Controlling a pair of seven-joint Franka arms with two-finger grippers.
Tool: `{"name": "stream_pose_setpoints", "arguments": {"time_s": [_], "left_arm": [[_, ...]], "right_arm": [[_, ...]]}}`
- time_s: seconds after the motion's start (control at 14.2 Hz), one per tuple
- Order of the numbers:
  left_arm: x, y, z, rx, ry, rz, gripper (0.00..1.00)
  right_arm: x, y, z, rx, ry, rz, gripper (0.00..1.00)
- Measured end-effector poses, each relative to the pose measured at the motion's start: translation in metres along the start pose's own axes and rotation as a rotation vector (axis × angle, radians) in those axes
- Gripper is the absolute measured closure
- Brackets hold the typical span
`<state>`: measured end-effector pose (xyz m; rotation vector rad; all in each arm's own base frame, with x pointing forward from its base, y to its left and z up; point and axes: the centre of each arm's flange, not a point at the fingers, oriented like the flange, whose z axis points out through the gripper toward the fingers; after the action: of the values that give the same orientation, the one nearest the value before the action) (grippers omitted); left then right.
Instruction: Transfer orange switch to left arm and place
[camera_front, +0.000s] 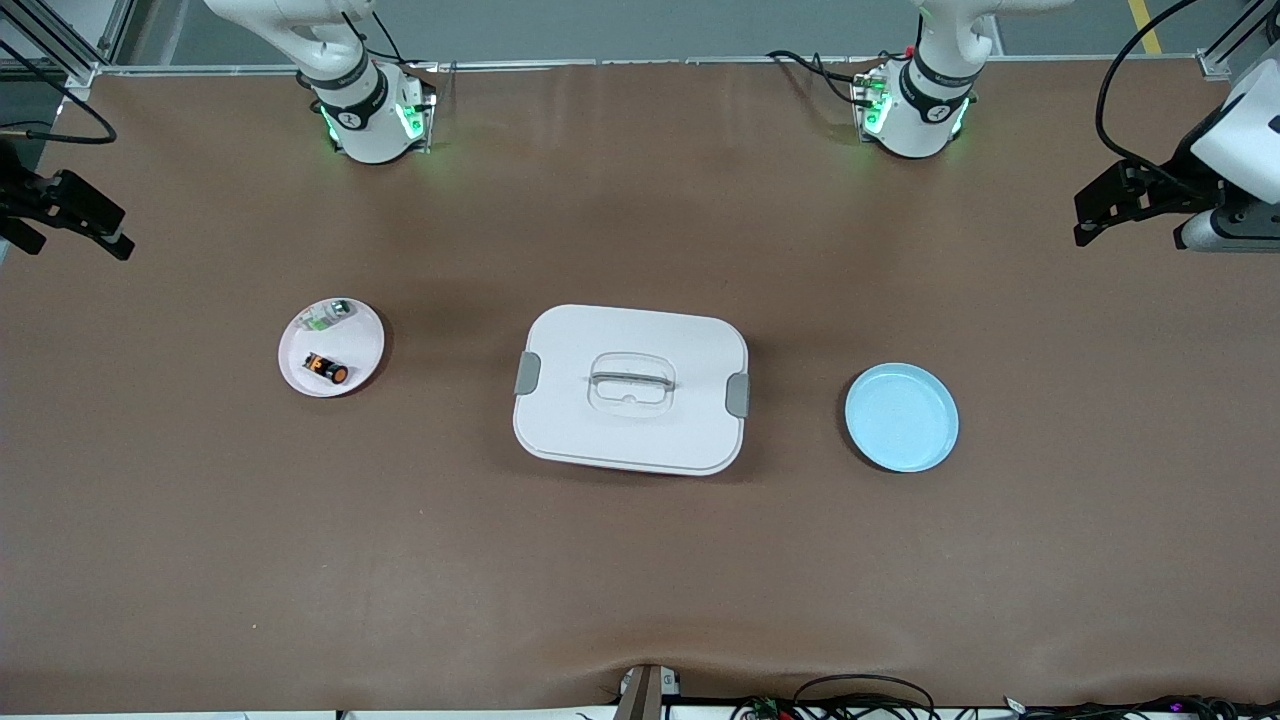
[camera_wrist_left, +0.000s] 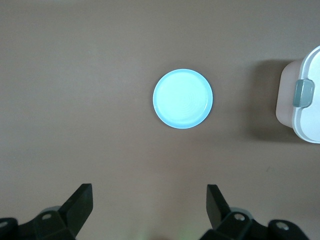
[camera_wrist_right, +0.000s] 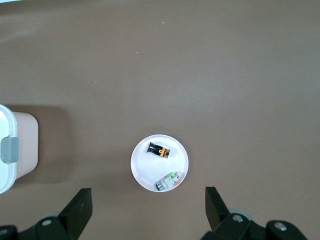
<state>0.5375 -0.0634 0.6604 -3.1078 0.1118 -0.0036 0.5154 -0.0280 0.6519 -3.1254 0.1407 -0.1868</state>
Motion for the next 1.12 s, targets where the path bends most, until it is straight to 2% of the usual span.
{"name": "stream_pose_setpoints", "arguments": {"time_s": [1.12], "left_arm": [[-0.0004, -0.0023, -0.0047, 0.000, 0.006, -0.004, 0.00]], "right_arm": [[0.0006, -0.0028, -0.0031, 0.001, 0.006, -0.005, 0.00]]}}
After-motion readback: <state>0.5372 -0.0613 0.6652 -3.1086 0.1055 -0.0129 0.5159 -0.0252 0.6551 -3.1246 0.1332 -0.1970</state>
